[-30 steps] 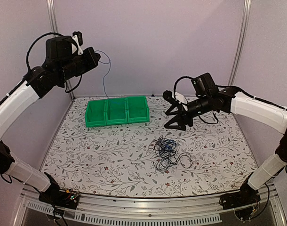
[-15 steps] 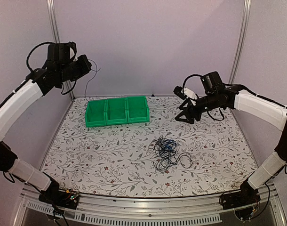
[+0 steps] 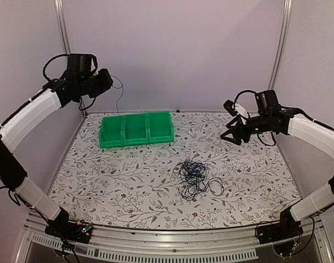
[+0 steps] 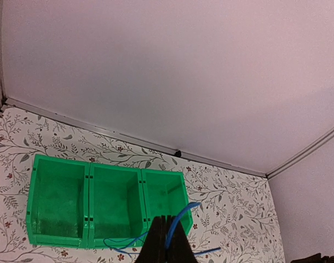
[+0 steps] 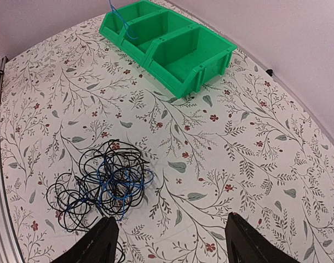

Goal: Untangle the cables

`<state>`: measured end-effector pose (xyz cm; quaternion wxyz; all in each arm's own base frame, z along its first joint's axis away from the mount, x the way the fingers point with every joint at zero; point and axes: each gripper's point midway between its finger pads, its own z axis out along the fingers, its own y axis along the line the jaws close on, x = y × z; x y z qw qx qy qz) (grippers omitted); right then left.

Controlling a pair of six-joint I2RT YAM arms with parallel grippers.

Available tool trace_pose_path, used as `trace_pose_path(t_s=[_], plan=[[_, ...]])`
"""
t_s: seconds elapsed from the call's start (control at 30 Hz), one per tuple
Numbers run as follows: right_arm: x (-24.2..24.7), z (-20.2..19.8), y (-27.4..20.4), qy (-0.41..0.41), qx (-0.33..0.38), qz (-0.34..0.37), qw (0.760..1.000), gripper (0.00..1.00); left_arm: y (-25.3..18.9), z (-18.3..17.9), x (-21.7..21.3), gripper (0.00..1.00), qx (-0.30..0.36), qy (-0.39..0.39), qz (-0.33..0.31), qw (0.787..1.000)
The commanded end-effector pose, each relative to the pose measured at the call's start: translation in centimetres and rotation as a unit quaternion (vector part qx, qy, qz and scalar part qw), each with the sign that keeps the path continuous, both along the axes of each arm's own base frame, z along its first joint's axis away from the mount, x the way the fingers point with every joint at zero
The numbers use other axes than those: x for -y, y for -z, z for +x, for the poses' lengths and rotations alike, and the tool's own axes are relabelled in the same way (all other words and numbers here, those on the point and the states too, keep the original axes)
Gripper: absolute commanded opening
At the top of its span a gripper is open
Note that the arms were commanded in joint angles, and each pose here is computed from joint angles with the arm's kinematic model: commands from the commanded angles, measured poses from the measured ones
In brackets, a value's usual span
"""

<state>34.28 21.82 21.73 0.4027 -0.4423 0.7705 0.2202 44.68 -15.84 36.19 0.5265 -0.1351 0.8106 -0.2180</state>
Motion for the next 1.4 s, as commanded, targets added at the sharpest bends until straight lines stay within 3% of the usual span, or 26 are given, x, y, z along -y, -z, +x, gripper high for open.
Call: trace_pose_path(t_s=[0.0,0.17,0.67,0.83,1.1,1.37], plan=[[0.2,-2.0,0.0,-0.013,0.010,0.010,1.000,0.71,-1.1,1.6,-0.9,0.00,0.009,-0.002,-0.005,1.000],[-1.0,-4.1,0.6,-0.060,-0.026,0.052,0.997,0.70,-1.4,3.4,-1.9,0.00,-0.009,0.002,-0.020,1.000],[-1.7,-3.9,2.8,-0.038,-0.085,0.093,0.991,0.66,2.3,7.7,-3.4,0.00,-0.054,-0.009,-0.019,0.998],[-1.6,-4.1,3.0,-0.038,-0.091,0.092,0.991,0.66,1.8,7.9,-3.4,0.00,-0.045,-0.005,-0.016,0.999],[-1.7,-3.9,3.0,-0.039,-0.094,0.094,0.990,0.66,-4.4,6.6,-4.3,0.00,0.025,0.001,-0.004,1.000],[-2.1,-3.3,3.0,-0.040,-0.098,0.097,0.990,0.66,0.4,6.0,-6.3,0.00,-0.023,-0.024,-0.004,0.999]])
